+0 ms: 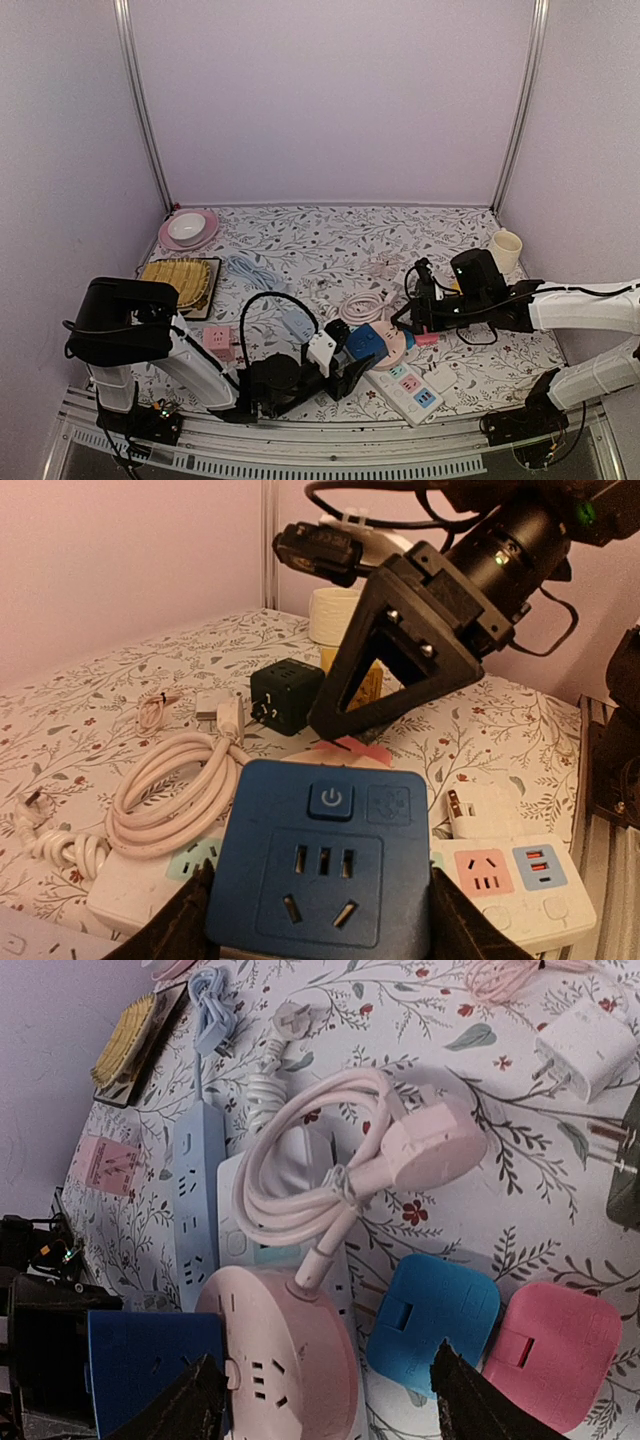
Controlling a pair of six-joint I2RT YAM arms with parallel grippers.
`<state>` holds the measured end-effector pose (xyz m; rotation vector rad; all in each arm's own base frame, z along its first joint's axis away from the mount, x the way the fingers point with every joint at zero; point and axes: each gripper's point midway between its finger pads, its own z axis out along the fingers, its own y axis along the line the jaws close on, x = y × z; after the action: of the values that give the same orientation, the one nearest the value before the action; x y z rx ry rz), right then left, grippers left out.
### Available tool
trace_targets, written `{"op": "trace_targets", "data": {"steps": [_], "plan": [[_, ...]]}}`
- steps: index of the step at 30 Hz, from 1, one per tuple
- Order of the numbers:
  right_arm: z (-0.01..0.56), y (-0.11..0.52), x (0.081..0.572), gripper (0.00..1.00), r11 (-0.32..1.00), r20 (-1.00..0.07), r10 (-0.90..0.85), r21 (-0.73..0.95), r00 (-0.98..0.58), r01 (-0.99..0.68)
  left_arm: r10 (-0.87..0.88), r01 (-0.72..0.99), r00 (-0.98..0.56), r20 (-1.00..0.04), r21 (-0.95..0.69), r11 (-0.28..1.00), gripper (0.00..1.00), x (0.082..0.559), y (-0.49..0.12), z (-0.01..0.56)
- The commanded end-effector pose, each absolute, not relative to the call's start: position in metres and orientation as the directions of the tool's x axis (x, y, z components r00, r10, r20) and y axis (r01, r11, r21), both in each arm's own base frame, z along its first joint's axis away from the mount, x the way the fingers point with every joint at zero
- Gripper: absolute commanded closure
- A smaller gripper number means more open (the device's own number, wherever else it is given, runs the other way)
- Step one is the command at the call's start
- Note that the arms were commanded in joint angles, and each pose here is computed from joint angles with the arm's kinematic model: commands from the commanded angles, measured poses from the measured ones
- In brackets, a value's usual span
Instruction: Pull the plug off the socket
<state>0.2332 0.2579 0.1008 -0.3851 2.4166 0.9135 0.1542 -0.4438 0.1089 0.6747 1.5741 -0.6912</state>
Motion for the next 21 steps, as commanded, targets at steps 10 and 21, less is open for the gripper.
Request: {"op": "trace_targets", "data": {"steps": [10, 21], "plan": [[0.084, 0.275, 0.201, 0.37, 0.612, -0.473, -0.032, 0.687, -0.88, -0.392, 0.167, 0.755, -0.107, -0.98, 0.029, 0.655, 0.78, 0.154, -0.442, 0.076], [0.086, 0.29, 0.189, 0.45, 0.53, -0.423, -0.027, 0.762, -0.906, -0.372, 0.166, 0.755, -0.106, -0.98, 0.029, 0.655, 0.78, 0.154, -0.442, 0.076]]}}
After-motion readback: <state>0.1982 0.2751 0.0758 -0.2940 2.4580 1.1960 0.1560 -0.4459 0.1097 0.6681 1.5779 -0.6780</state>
